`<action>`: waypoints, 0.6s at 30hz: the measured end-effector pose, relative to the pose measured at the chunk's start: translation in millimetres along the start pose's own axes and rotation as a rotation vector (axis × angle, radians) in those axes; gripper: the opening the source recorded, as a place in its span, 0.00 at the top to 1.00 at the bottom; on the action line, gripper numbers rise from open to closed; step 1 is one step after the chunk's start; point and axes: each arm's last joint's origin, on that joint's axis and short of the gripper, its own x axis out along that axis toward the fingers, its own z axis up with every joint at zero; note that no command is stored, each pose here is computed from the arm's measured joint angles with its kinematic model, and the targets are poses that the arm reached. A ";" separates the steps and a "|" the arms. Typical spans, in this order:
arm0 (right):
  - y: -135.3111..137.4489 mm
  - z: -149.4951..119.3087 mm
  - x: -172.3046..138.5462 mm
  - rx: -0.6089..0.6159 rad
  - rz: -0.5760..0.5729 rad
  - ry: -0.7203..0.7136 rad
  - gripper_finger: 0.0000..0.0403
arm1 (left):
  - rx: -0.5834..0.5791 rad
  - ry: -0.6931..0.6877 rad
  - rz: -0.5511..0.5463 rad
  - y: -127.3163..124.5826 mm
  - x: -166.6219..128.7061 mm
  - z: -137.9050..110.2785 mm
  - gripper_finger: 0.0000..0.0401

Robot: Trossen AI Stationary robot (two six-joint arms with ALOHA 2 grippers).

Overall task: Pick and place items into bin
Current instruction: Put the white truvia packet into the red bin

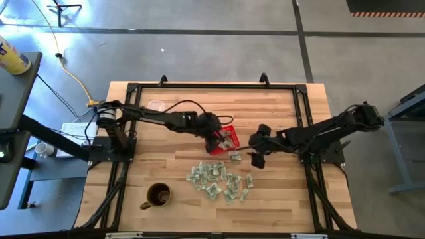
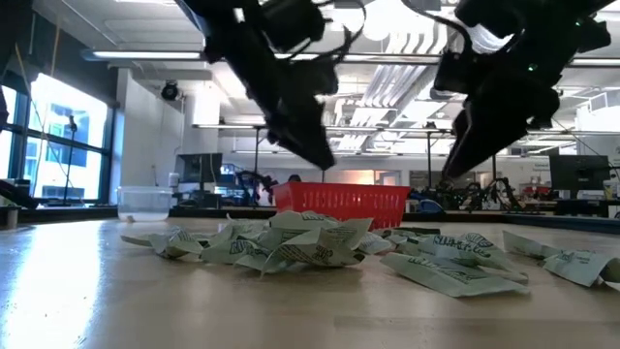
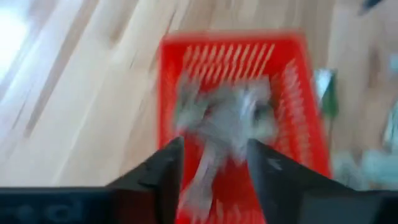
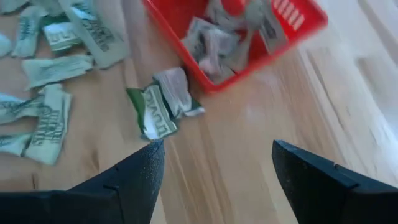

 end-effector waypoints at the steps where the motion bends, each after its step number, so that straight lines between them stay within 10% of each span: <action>1: 1.5 0.8 0.7 -0.026 0.011 -0.009 0.29 | -0.005 0.007 0.001 0.3 -7.3 3.9 0.43; 8: 15.4 -7.7 22.2 -0.094 0.131 0.079 0.29 | -0.048 0.121 -0.009 -0.8 -45.4 3.4 0.30; 18: 28.4 -10.3 57.2 -0.028 0.139 0.042 0.32 | -0.042 0.255 0.035 -23.3 -59.6 -28.3 0.44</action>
